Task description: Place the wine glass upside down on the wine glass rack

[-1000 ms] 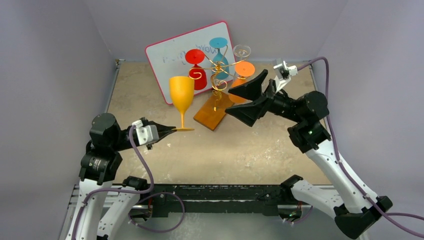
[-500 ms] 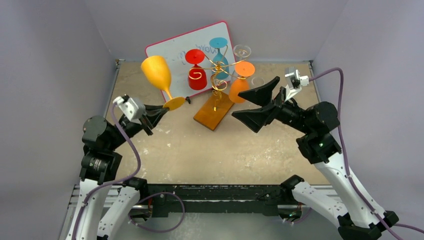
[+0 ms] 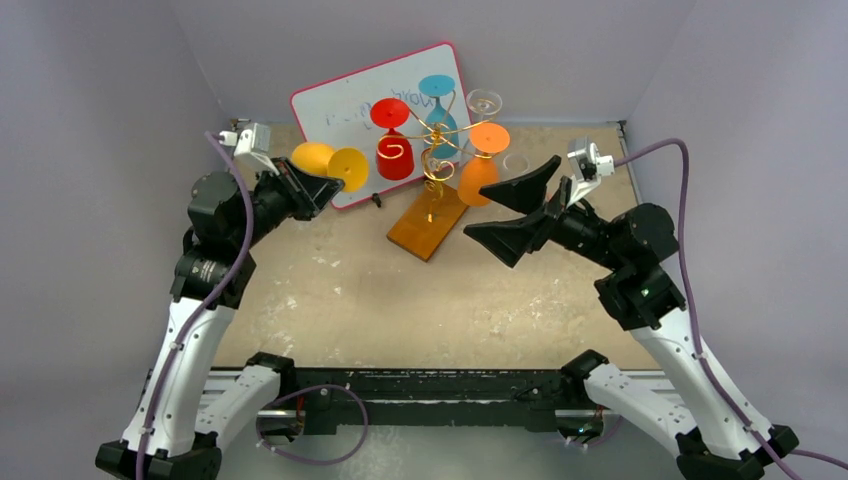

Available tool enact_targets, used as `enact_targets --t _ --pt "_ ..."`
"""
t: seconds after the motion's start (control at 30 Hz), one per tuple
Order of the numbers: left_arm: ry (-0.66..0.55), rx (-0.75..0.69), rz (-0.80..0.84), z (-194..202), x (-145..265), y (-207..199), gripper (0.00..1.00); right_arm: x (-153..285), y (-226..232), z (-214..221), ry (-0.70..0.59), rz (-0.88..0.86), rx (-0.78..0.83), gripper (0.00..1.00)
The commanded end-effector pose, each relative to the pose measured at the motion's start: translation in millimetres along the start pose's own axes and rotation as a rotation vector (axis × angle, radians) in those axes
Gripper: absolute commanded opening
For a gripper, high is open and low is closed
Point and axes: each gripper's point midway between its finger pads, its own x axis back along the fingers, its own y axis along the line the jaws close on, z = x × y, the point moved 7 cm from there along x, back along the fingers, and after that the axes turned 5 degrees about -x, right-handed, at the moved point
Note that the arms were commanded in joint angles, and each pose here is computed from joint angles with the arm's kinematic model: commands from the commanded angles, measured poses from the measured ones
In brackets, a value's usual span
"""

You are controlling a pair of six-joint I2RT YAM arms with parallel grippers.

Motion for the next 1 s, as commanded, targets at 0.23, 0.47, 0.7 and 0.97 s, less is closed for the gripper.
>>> enact_targets --t 0.23,0.47,0.7,0.97 --pt "0.162 0.558 0.077 1.2 -17.0 -23.0 0.0 8.8 8.2 -9.8 -0.042 0.008 0.098 1.0" --pt "0.134 0.627 0.038 -4.3 -17.7 -22.9 0.0 12.2 7.8 -9.1 -0.045 0.022 0.117 1.0" --pt "0.148 0.687 0.062 -6.9 -26.1 -25.4 0.0 14.6 8.2 -8.0 -0.049 0.026 0.126 1.0" --pt "0.155 0.705 0.115 -11.5 -43.1 -40.4 0.0 19.5 10.5 -8.8 -0.065 0.035 0.134 1.0"
